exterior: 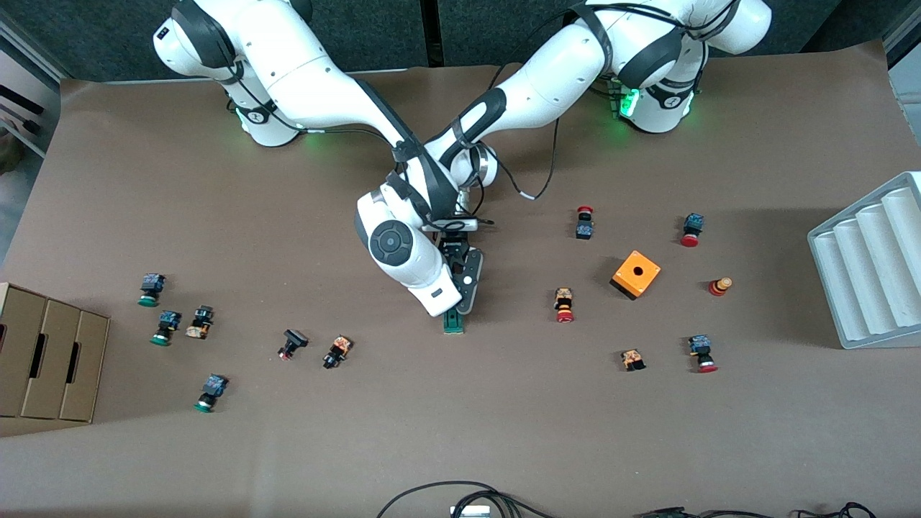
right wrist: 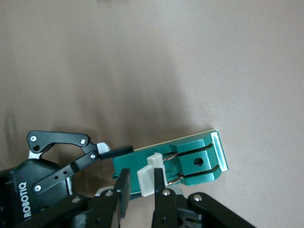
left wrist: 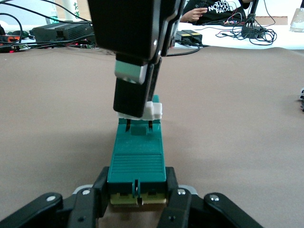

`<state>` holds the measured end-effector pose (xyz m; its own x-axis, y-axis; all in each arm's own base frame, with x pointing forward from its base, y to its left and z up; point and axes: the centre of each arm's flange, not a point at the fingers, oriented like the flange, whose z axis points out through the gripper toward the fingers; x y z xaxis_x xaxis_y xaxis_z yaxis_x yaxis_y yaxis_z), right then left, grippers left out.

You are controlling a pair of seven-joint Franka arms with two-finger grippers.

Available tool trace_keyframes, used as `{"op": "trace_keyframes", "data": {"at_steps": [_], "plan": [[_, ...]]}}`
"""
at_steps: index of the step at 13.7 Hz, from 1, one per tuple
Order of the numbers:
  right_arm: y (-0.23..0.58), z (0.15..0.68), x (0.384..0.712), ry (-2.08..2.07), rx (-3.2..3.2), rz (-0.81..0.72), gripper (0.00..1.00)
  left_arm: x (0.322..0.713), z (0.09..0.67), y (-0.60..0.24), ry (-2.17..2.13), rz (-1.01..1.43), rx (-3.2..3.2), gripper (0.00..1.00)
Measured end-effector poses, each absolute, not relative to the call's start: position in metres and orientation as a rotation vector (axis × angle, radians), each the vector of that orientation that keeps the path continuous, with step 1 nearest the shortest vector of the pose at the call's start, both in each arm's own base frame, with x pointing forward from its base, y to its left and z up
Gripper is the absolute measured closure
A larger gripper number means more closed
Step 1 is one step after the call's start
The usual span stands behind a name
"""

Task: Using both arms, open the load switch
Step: 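Press the white lever fully to the switch end with the right gripper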

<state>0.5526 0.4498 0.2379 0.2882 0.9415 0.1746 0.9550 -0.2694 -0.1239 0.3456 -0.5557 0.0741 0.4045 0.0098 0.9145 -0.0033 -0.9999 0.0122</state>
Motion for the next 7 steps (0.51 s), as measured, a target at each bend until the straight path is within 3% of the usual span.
{"op": "trace_keyframes", "data": {"at_steps": [7], "plan": [[0.4485,0.2321,0.5496,-1.758,-2.351,-0.082,0.73,0.3456,0.0741,-0.5557,0.006,1.708,2.623,0.51]]}}
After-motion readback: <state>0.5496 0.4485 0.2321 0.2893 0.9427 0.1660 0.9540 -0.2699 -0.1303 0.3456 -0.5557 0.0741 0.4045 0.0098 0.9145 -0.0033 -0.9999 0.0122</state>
